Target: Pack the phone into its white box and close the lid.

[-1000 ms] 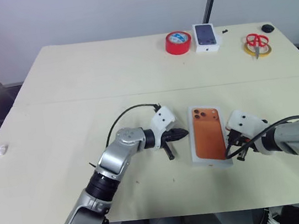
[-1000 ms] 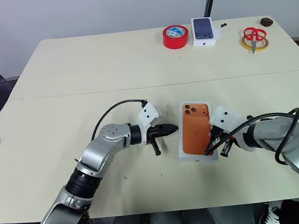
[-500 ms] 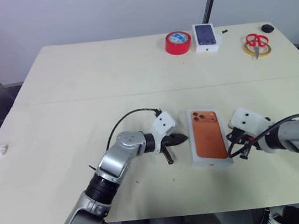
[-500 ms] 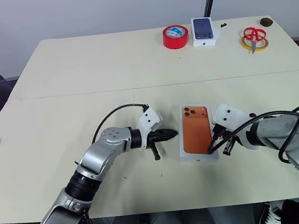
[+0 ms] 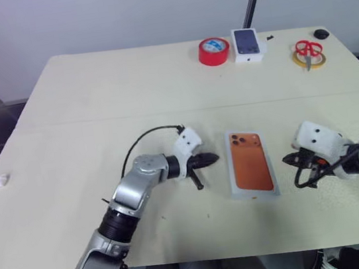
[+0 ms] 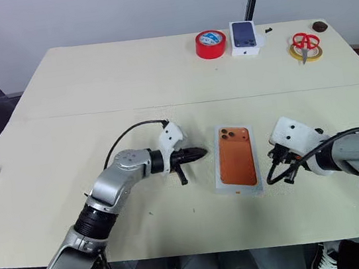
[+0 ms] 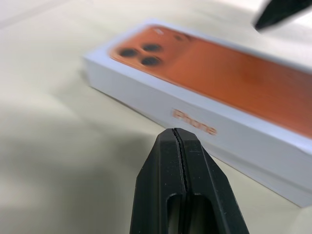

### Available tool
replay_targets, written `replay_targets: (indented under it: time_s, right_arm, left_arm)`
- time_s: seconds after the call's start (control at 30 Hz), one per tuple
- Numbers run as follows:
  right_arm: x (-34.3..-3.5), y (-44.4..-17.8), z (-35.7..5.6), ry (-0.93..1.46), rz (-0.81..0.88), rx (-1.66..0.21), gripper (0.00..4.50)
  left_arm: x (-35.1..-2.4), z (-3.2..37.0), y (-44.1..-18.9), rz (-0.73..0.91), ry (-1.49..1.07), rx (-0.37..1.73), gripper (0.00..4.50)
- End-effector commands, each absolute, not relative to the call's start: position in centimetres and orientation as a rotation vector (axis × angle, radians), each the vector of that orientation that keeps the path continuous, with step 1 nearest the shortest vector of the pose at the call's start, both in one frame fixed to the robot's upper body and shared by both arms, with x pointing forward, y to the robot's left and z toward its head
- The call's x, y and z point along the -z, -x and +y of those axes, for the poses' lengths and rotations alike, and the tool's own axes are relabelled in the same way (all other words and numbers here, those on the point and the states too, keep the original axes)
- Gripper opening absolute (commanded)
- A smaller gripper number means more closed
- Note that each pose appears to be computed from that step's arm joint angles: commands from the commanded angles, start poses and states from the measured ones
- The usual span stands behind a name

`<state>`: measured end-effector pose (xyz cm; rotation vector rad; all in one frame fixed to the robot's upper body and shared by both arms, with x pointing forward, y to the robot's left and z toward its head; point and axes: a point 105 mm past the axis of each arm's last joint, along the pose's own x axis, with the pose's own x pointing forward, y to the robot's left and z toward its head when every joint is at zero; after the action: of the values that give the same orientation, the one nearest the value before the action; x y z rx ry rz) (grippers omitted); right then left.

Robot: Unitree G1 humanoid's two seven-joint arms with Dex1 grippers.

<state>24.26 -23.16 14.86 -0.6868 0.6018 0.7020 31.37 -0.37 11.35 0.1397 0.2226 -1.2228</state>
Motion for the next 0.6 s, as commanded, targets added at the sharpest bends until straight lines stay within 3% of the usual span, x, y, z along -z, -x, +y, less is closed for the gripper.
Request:
replay_targets:
  time_s: [0.03, 0.27, 0.6]
  right_arm:
    - [-16.6, -23.3, -21.6, 0.691, 0.515, -0.799, 0.06]
    - [-14.6, -21.5, -19.1, 0.612, 0.543, -0.909, 0.06]
    - [-10.1, -20.2, -19.6, 0.630, 0.687, -0.870, 0.06]
  left_arm:
    - [-14.3, -1.2, -31.5, 0.123, -0.118, 1.251, 0.00]
    - [-13.4, -4.2, -31.4, 0.139, -0.197, 1.301, 0.00]
    - [-10.0, -5.1, -30.6, 0.222, -0.317, 1.352, 0.00]
